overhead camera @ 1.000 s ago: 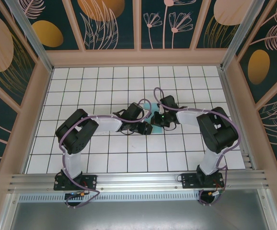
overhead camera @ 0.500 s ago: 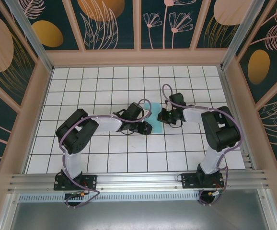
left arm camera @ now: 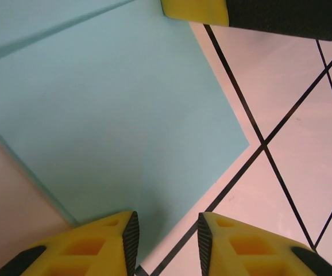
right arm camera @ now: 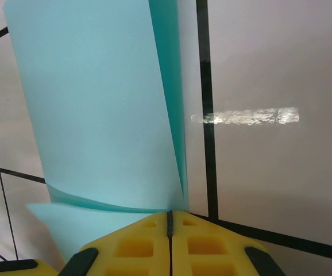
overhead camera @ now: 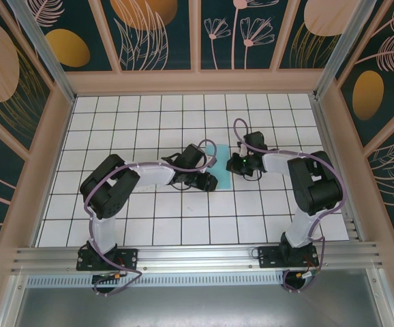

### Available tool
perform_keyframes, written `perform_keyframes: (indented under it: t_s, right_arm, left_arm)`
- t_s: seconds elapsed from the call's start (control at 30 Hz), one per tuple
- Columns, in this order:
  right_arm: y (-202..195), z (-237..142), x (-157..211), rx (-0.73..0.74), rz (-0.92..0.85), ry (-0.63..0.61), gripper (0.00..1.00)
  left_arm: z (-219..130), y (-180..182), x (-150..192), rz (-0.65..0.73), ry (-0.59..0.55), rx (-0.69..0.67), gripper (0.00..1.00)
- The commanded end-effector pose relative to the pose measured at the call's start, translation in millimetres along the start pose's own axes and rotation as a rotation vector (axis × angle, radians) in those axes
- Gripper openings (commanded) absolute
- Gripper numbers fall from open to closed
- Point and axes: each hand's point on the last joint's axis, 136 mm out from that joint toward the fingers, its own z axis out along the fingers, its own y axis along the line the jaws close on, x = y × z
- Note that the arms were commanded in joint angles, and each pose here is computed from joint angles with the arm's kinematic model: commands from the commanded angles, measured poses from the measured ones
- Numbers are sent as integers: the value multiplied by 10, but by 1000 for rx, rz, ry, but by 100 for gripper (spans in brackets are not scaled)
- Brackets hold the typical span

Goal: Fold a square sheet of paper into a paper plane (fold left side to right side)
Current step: Fold the triangle a second time at the center of the table.

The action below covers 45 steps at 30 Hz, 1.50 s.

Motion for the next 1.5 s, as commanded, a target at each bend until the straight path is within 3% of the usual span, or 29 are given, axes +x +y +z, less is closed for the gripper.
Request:
perform_keyframes:
  t_s: [0.0,0.2,0.47,0.87,1.27,1.47]
  right_arm:
    - [-285,13,24,96,29,-4,8]
    - [-266,10,25,91,27,-1,8]
    - [-200,27,32,72,22,5,8]
    - [-199,27,14,88,21,5,8]
    - [-221,37,27,100,23,15,8]
    - [-170,40,1,80,21,14,8]
  left_arm:
    - [-195,-162,-169,25,-3,24,37]
    - [-69,-207,-358,42,0,48,36]
    - [168,-168,-308,29,43,92,36]
    - [226,70,97,7,134,37,35]
    - [39,189,538,5,209,-3,36]
    - [5,18,236,15,128,38,43]
